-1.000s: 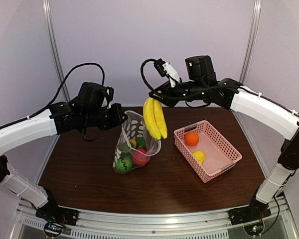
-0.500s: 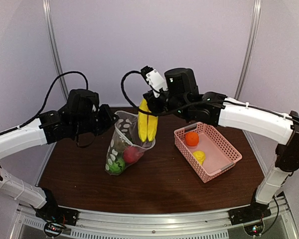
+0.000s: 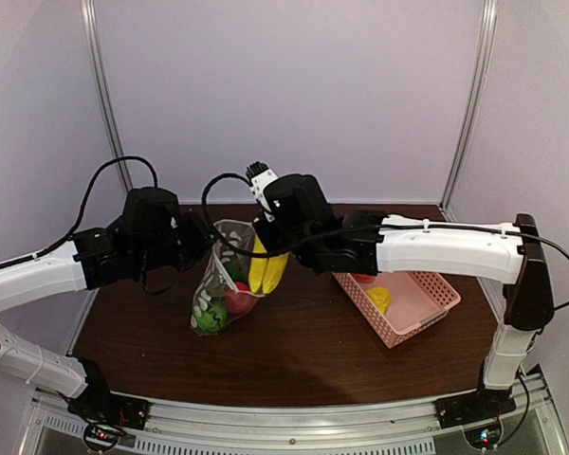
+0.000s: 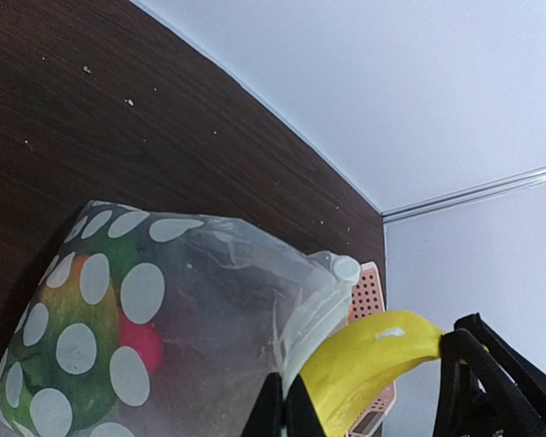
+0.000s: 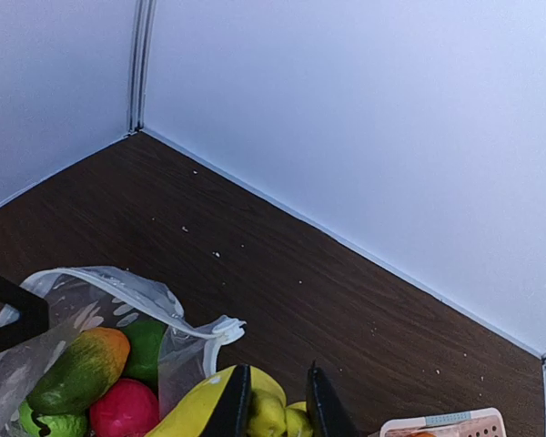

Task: Place the food in the zip-top bag and seal the zipper
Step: Place the fake fruit in the zipper food storage bag.

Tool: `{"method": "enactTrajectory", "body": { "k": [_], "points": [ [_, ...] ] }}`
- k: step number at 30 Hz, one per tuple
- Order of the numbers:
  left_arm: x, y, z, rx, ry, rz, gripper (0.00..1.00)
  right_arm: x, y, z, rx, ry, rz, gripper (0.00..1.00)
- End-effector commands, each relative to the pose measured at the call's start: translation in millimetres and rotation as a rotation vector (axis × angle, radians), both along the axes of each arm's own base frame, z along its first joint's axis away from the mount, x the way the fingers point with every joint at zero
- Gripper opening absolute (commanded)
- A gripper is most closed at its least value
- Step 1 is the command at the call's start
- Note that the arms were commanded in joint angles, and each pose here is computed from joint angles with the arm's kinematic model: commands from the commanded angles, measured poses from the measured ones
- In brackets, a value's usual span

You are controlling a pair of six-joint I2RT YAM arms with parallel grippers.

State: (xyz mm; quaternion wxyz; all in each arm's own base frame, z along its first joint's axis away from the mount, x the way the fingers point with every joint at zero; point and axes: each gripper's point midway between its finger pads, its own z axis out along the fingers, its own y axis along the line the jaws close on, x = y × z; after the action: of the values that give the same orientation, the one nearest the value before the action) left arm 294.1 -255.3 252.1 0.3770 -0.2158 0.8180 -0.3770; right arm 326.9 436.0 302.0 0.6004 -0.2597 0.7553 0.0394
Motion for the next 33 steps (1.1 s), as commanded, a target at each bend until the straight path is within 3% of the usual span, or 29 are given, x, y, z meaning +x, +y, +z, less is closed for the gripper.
{"method": "enactTrajectory", "body": {
  "k": [1,10,24,33],
  "points": [
    [4.3,5.6,8.4,-0.040,-0.033,0.033,0.00,12.0,-10.9,11.2,0.097,-0.013,-0.143,0.00],
    [2.2,4.2,2.1,-0.034,-0.027,0.016,0.00,14.1,9.8,34.1,0.176,-0.013,-0.091,0.00],
    [-1.9,18.8,12.5,-0.042,-0.059,0.051,0.00,-3.8,49.6,-12.7,0.118,0.068,0.000,0.00],
    [-3.4,24.0,9.0,-0.022,-0.057,0.060,0.00,-39.0,50.7,17.5,0.187,0.237,0.250,0.56]
  ]
}}
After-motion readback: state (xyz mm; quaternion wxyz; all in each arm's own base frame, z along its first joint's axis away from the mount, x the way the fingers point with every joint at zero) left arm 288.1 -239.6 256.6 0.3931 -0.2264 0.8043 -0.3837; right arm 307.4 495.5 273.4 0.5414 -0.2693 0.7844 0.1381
